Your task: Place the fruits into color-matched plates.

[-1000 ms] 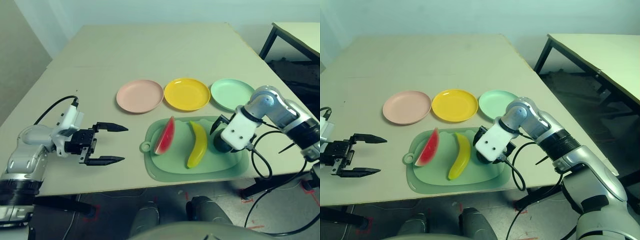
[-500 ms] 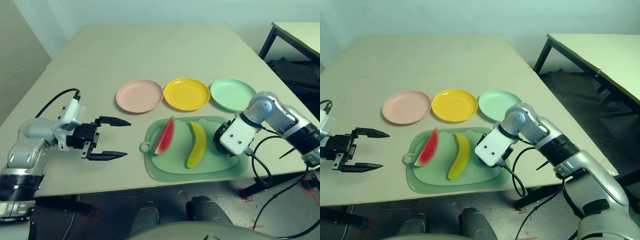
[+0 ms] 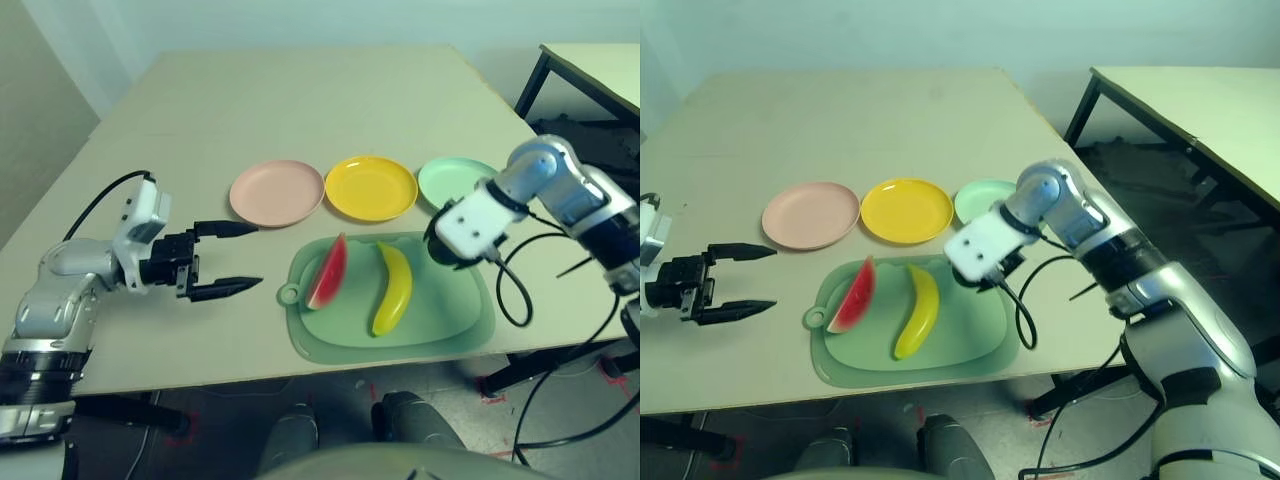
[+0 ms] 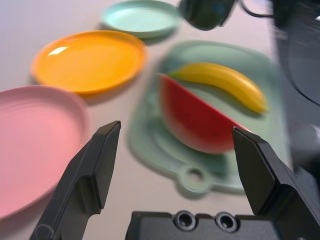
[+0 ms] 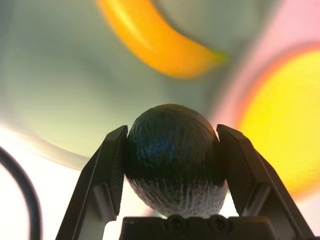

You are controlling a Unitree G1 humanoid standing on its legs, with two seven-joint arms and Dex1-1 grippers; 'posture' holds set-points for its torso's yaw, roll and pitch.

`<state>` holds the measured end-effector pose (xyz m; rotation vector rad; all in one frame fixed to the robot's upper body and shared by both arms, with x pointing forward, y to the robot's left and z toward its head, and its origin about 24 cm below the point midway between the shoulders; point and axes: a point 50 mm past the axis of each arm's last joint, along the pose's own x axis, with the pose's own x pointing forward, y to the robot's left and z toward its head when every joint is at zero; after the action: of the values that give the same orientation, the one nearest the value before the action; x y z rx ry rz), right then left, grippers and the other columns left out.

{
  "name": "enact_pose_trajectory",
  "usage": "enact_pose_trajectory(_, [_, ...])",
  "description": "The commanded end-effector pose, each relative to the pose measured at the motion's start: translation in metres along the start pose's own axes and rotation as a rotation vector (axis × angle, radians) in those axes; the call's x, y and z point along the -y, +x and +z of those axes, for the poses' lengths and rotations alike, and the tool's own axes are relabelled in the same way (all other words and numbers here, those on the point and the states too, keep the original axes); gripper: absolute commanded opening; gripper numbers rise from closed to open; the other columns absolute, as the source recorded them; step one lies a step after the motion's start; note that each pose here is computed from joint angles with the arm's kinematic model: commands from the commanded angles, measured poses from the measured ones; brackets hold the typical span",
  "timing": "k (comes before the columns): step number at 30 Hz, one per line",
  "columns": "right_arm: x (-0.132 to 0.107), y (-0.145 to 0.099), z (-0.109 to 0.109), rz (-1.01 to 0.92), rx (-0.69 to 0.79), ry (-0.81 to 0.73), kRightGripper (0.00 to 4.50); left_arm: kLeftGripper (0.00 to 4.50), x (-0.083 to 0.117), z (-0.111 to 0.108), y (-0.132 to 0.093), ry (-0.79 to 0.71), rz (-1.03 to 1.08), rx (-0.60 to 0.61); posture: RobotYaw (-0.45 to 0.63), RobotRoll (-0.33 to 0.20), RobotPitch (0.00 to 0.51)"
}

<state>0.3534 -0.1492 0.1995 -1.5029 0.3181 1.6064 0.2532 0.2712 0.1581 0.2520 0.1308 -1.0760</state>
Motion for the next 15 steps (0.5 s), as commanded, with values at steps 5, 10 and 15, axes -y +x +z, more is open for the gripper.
enact_pose_trajectory(5, [0.016,0.005,-0.034,-0.223,-0.191,0.108,3.04,4.50,-0.003,0.002,-0.003,0.025,0.063,-0.007,-0.07,0.000,0.026])
enact_pose_trajectory(10, [0.005,0.010,-0.060,-0.283,-0.353,0.229,3.04,4.50,0.000,-0.002,-0.009,0.021,0.096,-0.021,-0.04,0.000,0.028])
enact_pose_trajectory(15, [-0.010,0.016,-0.075,-0.297,-0.427,0.318,3.04,4.50,0.001,-0.010,-0.015,0.015,0.136,-0.057,-0.03,0.000,0.032])
